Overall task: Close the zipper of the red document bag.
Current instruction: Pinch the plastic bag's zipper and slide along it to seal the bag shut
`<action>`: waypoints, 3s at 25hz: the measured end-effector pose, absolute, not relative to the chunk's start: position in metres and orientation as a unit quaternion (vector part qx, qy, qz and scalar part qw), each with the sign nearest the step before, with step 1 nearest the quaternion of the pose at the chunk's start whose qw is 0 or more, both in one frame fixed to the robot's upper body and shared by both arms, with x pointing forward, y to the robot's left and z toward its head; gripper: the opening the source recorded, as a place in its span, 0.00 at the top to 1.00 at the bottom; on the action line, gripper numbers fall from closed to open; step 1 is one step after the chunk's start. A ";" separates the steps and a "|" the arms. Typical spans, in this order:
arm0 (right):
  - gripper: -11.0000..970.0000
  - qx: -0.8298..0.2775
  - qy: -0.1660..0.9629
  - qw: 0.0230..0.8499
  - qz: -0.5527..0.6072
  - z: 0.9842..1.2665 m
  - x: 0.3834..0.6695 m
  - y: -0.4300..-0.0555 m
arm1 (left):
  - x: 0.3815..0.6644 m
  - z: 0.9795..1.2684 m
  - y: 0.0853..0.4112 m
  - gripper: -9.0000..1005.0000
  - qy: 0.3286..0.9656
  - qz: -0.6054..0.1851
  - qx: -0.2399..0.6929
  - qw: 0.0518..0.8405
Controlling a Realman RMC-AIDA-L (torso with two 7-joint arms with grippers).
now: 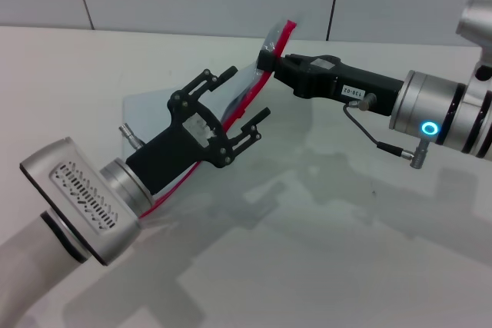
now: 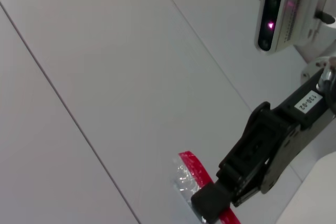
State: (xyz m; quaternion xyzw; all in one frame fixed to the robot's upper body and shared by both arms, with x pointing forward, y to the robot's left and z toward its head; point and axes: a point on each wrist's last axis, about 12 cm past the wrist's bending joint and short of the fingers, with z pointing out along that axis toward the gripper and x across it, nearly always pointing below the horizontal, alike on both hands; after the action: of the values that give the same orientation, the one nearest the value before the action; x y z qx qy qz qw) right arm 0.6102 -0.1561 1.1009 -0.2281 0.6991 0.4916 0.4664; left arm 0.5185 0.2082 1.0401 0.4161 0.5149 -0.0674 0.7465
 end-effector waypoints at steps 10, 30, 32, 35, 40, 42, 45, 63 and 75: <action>0.97 -0.225 0.700 0.465 0.493 1.100 0.610 -0.157 | 0.515 1.036 0.206 0.36 0.509 -0.033 0.433 0.743; 0.98 -0.225 0.700 0.465 0.493 1.101 0.610 -0.156 | 0.511 1.033 0.205 0.86 0.501 -0.012 0.445 0.742; 0.98 -0.224 0.700 0.465 0.493 1.100 0.610 -0.157 | 0.510 1.033 0.205 0.87 0.502 -0.012 0.444 0.742; 0.98 -0.224 0.700 0.465 0.493 1.100 0.610 -0.157 | 0.510 1.033 0.205 0.89 0.507 -0.011 0.435 0.744; 0.97 -0.223 0.702 0.468 0.488 1.099 0.610 -0.159 | 0.510 1.033 0.204 0.90 0.511 -0.004 0.426 0.746; 0.97 -0.216 0.703 0.473 0.485 1.098 0.610 -0.163 | 0.510 1.033 0.204 0.90 0.511 -0.004 0.426 0.746; 0.97 -0.191 0.707 0.490 0.474 1.096 0.612 -0.177 | 0.510 1.033 0.205 0.91 0.512 -0.004 0.426 0.746; 0.98 -0.015 0.721 0.576 0.386 1.076 0.595 -0.288 | 0.507 1.031 0.209 0.91 0.515 -0.001 0.429 0.742; 0.98 0.006 0.722 0.587 0.364 1.071 0.587 -0.305 | 0.506 1.029 0.213 0.86 0.519 0.003 0.426 0.741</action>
State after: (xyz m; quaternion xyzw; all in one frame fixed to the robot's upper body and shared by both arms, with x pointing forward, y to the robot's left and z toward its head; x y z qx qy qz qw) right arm 0.5867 -0.3052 1.0707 0.0056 0.7225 0.3645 0.5875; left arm 0.5061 0.2130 1.0293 0.4258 0.5194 0.0034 0.7409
